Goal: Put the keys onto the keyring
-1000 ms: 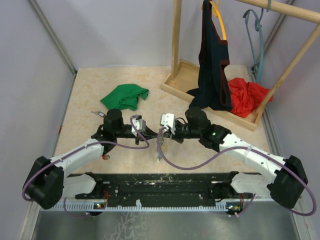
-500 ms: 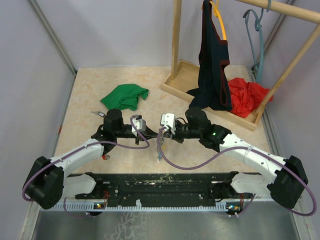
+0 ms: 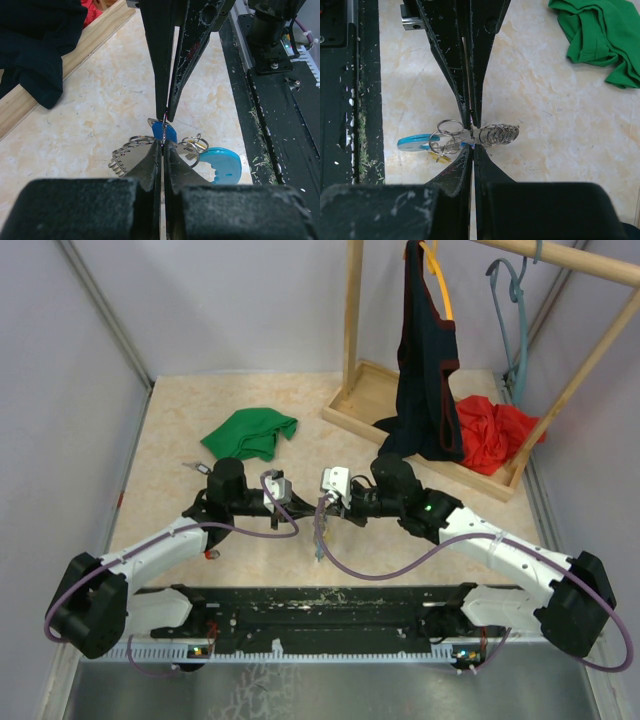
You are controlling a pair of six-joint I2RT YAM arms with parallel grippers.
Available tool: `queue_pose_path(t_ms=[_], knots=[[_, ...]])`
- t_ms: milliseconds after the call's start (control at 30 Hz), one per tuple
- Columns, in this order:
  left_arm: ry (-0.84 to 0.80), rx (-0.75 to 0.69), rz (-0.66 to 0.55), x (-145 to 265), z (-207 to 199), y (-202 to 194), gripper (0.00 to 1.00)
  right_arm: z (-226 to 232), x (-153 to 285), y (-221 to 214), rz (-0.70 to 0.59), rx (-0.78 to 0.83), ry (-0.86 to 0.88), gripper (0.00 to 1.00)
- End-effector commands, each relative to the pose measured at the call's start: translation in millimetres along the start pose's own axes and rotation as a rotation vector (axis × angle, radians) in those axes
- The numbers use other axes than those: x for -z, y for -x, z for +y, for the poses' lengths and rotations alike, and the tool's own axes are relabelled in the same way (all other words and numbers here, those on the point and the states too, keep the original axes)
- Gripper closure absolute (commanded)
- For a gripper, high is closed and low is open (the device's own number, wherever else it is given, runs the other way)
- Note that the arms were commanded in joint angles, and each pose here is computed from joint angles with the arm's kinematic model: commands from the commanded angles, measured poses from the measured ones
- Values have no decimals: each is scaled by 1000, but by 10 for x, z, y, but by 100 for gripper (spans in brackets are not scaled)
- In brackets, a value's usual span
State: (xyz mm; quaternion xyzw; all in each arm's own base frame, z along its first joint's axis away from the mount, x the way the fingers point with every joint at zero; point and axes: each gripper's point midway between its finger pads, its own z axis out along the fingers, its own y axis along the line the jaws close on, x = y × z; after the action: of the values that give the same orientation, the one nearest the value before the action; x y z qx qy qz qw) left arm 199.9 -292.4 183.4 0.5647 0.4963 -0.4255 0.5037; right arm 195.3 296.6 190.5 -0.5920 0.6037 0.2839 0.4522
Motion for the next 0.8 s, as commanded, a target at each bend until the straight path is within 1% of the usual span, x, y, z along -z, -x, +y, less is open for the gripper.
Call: queue_pose_path(t_ms=[0, 767], knots=[[-15, -65, -39, -9, -6, 137, 100, -36, 66, 405, -108, 43, 3, 100], [-5, -73, -36, 0, 2, 132, 100, -16, 115, 323, -80, 24, -12, 100]])
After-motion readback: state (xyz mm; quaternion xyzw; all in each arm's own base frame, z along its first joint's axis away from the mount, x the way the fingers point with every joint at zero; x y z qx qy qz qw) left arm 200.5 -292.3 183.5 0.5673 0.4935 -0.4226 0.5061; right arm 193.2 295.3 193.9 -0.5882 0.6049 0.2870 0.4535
